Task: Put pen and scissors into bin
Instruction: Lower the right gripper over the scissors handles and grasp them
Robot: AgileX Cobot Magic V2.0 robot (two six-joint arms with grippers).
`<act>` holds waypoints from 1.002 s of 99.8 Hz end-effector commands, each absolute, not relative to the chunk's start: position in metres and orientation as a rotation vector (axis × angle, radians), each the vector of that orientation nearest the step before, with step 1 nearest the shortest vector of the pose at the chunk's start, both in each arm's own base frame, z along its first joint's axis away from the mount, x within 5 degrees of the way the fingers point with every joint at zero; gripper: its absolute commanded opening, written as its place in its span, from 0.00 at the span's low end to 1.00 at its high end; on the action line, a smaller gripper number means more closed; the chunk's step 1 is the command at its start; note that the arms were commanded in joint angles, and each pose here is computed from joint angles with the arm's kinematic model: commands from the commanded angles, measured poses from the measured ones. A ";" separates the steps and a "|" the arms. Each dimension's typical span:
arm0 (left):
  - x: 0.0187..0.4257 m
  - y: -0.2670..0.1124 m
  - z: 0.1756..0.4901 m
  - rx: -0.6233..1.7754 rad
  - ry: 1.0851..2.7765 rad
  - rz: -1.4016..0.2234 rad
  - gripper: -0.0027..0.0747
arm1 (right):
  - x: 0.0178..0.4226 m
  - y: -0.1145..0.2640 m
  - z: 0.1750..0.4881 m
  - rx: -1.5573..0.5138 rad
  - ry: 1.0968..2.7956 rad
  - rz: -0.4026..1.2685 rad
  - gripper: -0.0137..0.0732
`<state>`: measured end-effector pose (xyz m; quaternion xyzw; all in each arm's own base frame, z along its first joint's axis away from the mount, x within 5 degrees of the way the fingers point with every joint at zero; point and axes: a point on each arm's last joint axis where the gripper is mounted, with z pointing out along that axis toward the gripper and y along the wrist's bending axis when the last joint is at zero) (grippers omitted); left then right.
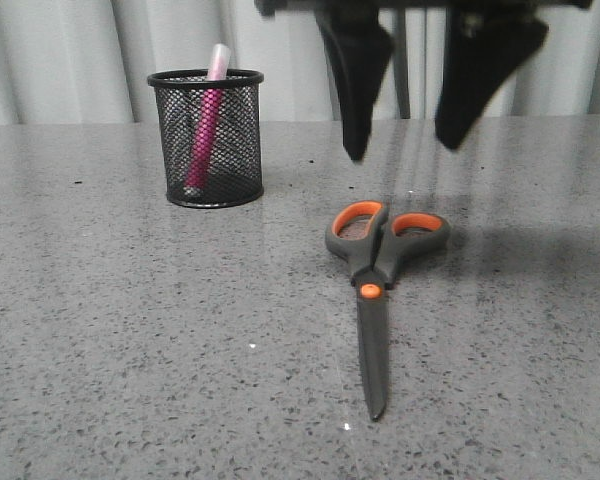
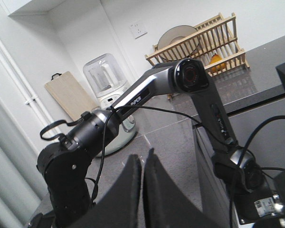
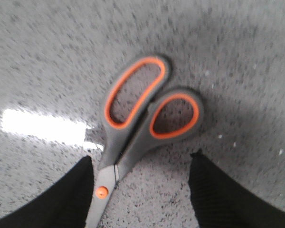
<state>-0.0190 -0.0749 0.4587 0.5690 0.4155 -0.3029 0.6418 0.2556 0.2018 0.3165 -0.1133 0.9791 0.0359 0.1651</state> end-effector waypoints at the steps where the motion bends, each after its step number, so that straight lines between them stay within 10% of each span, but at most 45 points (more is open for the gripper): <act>1: -0.020 -0.074 0.467 1.222 0.913 -0.761 0.01 | 0.250 0.200 0.321 -0.274 2.760 0.174 0.62; 29: -0.025 -0.072 0.468 1.255 0.875 -0.810 0.01 | 0.251 0.213 0.299 -0.194 2.732 0.385 0.62; 100: -0.032 -0.068 0.465 1.290 0.850 -0.804 0.01 | 0.269 0.220 0.251 -0.123 2.875 0.194 0.62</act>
